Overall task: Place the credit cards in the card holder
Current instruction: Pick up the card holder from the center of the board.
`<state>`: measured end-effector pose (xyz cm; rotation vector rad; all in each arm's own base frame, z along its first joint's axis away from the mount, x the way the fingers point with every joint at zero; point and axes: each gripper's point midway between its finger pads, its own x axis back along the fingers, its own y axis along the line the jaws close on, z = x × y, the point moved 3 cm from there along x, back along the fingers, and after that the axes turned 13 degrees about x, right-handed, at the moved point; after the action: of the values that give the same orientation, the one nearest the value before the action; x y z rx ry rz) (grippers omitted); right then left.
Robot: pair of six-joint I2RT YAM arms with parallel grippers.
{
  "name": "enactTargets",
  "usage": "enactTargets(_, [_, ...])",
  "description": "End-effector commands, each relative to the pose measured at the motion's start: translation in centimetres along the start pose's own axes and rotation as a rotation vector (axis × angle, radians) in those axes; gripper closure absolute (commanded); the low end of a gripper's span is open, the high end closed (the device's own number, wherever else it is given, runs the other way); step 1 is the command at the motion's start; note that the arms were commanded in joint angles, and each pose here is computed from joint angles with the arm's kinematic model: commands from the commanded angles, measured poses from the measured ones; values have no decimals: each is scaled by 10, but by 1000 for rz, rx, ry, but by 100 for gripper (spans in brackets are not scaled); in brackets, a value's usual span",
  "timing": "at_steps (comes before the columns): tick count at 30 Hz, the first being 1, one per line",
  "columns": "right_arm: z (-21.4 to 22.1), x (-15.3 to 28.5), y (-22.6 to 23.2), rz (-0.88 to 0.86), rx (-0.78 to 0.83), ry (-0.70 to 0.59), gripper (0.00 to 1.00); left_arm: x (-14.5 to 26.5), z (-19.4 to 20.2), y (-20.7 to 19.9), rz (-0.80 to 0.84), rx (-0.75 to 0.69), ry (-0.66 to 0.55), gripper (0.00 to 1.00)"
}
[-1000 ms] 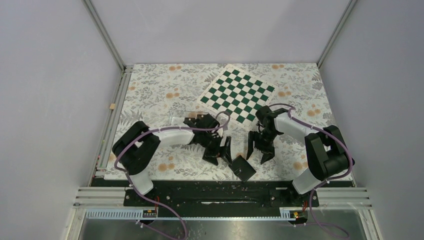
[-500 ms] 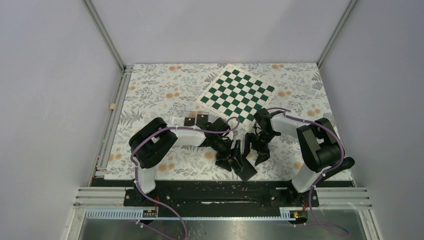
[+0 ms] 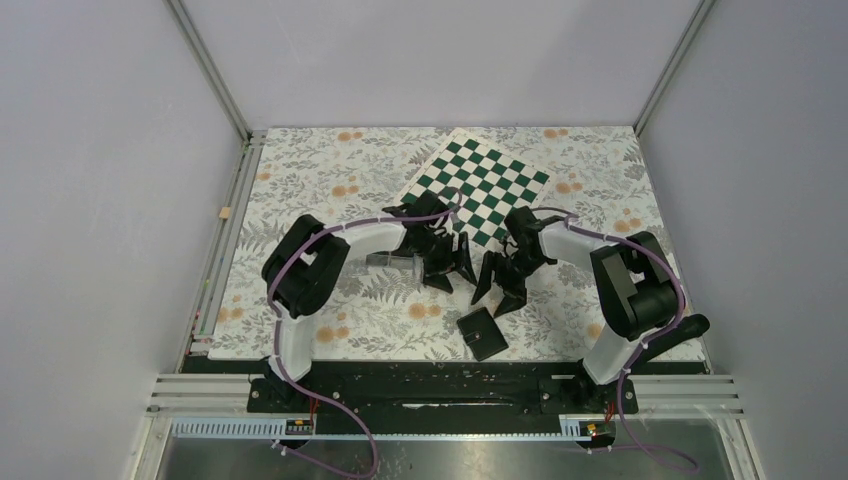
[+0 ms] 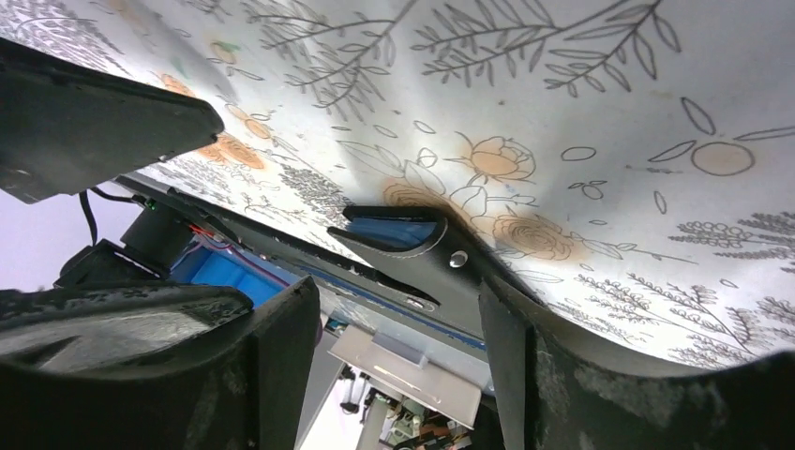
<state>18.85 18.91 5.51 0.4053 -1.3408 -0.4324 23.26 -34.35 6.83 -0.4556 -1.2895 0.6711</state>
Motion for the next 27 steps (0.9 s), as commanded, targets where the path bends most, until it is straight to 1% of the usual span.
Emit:
enactTargets(1, [-4, 13, 10, 28, 28, 0, 30, 13, -2, -9, -41, -64, -41, 28])
enactTargets(4, [5, 15, -1, 86, 34, 27, 29, 14, 17, 5, -56, -34, 0, 28])
enactTargets(10, [30, 9, -16, 97, 8, 90, 29, 9, 59, 32, -98, 4, 109, 31])
enactTargets(16, [44, 3, -24, 92, -8, 131, 30, -9, 77, 24, -62, 5, 214, 33])
enactTargets(18, [46, -1, -26, 82, -12, 141, 31, -18, 76, 22, -50, 19, 223, 34])
enactTargets(20, [47, -7, -27, 59, -14, 149, 33, -25, 71, 20, -38, 34, 204, 39])
enactTargets(24, [43, -16, -17, -56, 11, 139, 37, -30, 52, 3, 29, 41, 145, 42])
enactTargets(27, [34, -16, -6, -134, 45, 105, 41, -26, 36, -12, 87, 42, 117, 44])
